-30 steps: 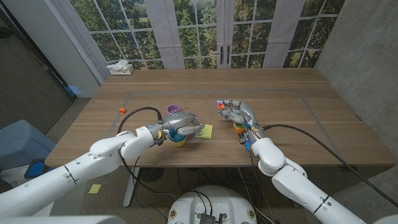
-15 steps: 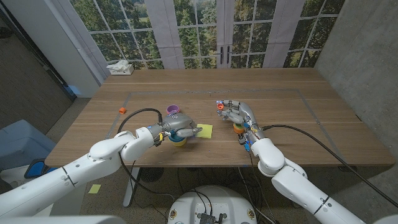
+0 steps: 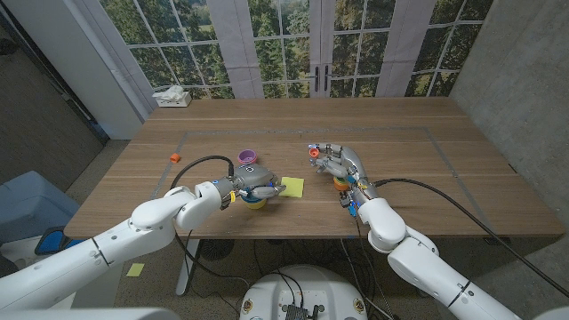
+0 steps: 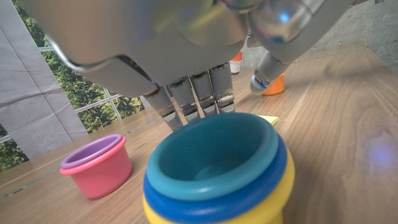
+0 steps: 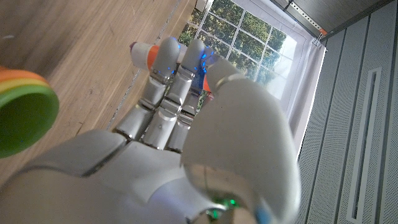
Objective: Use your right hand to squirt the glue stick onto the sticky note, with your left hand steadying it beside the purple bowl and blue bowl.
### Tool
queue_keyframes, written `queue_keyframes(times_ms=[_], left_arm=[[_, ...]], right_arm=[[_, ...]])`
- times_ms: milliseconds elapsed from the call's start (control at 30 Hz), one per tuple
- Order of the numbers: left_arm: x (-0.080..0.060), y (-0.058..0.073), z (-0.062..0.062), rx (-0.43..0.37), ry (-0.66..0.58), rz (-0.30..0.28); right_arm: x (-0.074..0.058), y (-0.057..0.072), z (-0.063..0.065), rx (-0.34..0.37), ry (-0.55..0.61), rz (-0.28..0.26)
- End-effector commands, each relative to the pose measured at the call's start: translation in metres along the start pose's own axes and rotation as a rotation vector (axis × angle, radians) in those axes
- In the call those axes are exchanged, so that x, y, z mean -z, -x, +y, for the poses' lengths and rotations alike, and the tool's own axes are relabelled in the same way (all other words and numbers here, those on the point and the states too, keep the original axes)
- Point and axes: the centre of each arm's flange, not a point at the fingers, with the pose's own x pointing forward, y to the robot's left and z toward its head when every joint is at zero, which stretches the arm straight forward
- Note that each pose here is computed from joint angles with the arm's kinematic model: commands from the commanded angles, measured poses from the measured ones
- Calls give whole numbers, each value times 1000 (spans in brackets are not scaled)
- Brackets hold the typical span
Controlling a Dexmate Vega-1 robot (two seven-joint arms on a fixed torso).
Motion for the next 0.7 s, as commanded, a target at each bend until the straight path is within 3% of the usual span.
queue_keyframes(times_ms=[33, 267, 467, 700], left_arm=[[2, -8, -3, 61, 18, -2], [2, -14, -3, 85, 1, -7], [2, -16, 1, 52, 31, -30], [5, -4, 9, -170, 101, -123]], right_arm=[[0, -5, 0, -5, -4, 5], [2, -7, -2, -9, -4, 12], [4, -10, -4, -14, -9, 22], [5, -13, -5, -14, -7, 23]])
